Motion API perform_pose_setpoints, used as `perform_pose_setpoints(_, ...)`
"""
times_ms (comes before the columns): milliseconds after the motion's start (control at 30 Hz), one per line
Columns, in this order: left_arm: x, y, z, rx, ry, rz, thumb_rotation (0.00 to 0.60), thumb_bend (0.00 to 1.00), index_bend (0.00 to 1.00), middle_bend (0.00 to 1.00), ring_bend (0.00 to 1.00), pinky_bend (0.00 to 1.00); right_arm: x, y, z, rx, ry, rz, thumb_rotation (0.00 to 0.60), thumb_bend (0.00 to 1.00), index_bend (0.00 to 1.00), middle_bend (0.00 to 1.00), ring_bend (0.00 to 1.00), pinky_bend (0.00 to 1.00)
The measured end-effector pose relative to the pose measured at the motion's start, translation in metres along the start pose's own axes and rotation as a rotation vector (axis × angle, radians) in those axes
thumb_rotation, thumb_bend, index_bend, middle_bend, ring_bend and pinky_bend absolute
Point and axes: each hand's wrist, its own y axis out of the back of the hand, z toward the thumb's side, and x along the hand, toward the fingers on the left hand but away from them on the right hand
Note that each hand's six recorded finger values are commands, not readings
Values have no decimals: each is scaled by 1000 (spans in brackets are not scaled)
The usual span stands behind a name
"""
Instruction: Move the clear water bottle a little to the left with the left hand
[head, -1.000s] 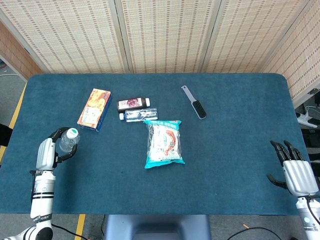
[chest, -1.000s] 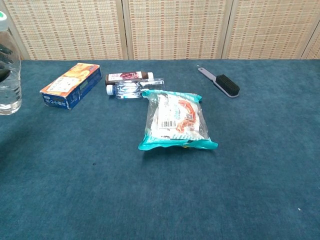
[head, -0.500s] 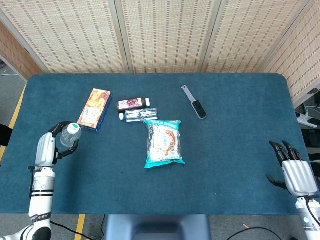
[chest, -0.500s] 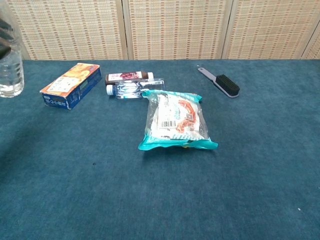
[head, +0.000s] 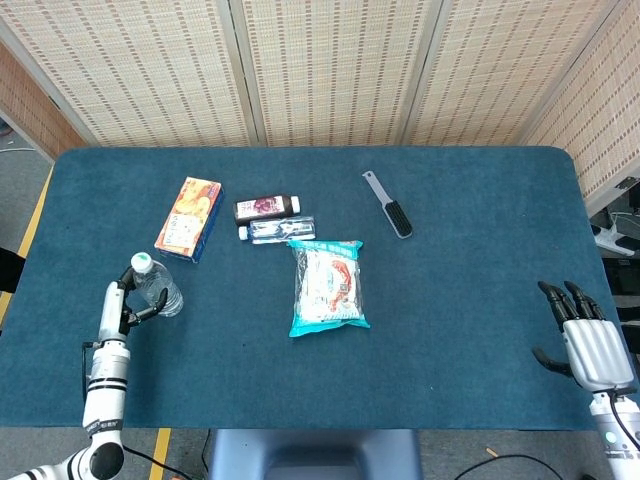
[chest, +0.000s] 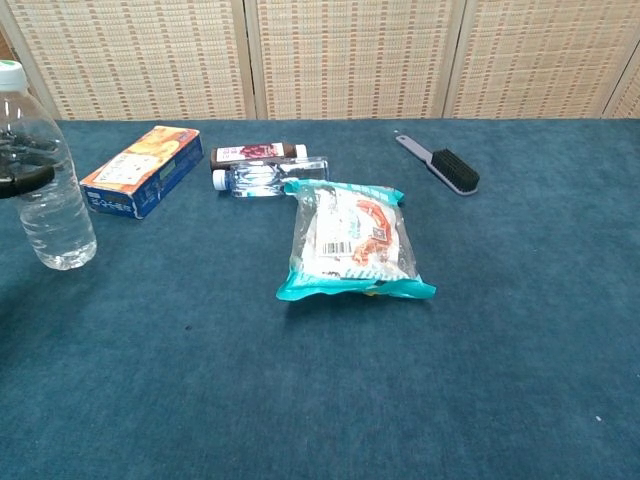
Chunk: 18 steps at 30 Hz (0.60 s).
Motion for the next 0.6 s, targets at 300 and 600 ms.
perform_pose_setpoints(300, 0, -4, -20, 47, 5, 17, 600, 489, 196, 222, 175, 267, 0, -1, 1, 2, 3, 5, 600, 119, 0, 105, 0, 160)
perform_pose_setpoints(600, -6, -7, -23, 154, -46, -4, 600, 394, 0, 0, 0, 134, 0, -2, 1, 5, 5, 8, 600, 119, 0, 105, 0, 160)
